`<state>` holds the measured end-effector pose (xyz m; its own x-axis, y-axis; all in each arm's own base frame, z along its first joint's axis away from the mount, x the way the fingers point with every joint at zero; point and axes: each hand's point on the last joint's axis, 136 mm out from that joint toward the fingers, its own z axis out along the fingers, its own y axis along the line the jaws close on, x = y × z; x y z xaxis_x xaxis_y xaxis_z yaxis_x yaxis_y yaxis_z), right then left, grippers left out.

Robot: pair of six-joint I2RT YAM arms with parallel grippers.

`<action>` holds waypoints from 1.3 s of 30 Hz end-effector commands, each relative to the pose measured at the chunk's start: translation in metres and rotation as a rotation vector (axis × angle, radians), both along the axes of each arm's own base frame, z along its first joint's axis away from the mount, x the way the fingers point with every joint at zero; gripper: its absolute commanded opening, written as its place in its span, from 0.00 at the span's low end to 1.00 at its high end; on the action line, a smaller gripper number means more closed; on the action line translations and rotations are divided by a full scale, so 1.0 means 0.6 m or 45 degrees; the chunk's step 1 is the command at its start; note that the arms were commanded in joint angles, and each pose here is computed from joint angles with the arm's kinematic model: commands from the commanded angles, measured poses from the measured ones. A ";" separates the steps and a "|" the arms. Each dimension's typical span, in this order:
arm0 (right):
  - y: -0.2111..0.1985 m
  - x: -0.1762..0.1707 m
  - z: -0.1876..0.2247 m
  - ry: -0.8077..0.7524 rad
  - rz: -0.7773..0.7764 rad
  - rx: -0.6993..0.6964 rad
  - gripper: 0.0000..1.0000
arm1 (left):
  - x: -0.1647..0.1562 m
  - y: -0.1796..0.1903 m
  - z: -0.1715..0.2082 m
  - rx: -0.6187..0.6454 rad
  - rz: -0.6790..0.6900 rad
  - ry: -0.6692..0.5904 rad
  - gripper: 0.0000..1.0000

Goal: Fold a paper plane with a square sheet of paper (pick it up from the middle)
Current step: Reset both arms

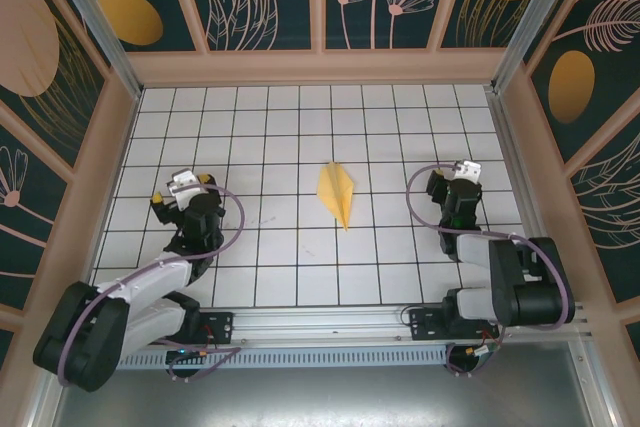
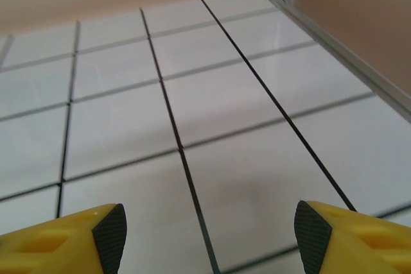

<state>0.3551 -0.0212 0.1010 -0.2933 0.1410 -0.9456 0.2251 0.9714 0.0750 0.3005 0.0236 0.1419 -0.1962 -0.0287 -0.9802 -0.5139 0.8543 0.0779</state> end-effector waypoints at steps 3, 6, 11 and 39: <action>0.035 0.025 0.066 -0.224 0.201 -0.042 0.72 | 0.016 0.003 0.028 -0.034 -0.119 -0.212 0.99; 0.036 0.017 0.071 -0.263 0.223 -0.049 0.72 | 0.025 0.006 0.030 -0.056 -0.148 -0.234 0.99; 0.030 0.015 0.046 -0.301 0.207 -0.061 0.73 | 0.042 0.010 0.035 -0.049 -0.194 -0.252 0.99; 0.012 0.034 0.034 -0.234 0.171 0.004 0.99 | 0.107 0.031 -0.003 -0.128 -0.292 -0.231 0.99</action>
